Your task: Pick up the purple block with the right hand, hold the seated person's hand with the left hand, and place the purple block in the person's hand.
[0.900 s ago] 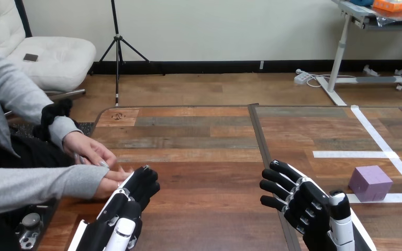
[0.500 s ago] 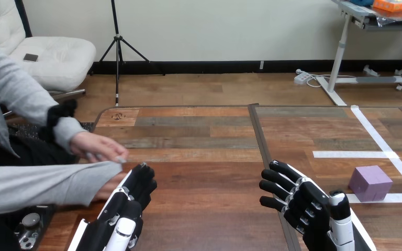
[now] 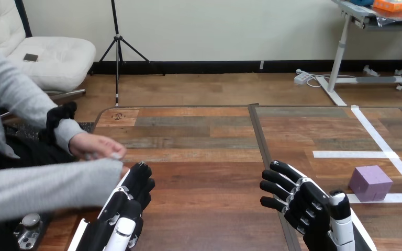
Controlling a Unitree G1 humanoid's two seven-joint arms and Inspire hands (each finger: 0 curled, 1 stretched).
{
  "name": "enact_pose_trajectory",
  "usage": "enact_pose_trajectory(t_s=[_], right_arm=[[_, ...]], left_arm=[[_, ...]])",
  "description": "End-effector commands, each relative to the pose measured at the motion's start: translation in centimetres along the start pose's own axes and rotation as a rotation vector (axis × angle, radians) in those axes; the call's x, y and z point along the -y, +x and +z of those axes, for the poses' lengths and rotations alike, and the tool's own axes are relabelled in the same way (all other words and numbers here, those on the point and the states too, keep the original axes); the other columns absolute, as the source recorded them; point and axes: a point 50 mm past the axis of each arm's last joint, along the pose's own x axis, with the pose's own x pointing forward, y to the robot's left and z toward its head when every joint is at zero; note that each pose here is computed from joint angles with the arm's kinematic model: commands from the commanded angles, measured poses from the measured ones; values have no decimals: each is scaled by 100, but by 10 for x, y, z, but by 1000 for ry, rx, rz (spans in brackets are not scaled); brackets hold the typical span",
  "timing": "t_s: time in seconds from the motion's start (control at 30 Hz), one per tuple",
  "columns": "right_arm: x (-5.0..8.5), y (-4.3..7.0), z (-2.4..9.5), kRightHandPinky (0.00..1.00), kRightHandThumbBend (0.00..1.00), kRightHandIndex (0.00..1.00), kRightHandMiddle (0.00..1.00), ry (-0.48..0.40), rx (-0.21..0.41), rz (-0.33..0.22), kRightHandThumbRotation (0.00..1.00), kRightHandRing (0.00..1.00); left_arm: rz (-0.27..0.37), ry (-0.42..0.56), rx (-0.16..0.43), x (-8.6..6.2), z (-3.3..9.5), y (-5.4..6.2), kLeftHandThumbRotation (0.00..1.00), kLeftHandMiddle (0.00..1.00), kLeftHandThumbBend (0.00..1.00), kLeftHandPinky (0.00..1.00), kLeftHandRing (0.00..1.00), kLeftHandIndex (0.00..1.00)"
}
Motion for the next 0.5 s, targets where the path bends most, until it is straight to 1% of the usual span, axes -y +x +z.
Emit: enact_pose_trajectory(t_s=[0.0, 0.2, 0.47], right_arm=[[1, 12, 15, 82, 88, 86, 86, -24, 83, 29, 100, 86], [0, 12, 15, 83, 88, 86, 86, -31, 83, 33, 100, 86], [1, 14, 16, 85, 88, 88, 88, -20, 58, 47, 100, 88]], left_arm=[[-25, 11, 90, 2, 14, 11, 75, 97, 49, 100, 98, 93], [-25, 6, 89, 1, 14, 11, 75, 97, 49, 100, 98, 92], [-22, 19, 95, 1, 13, 12, 75, 95, 51, 100, 97, 91]])
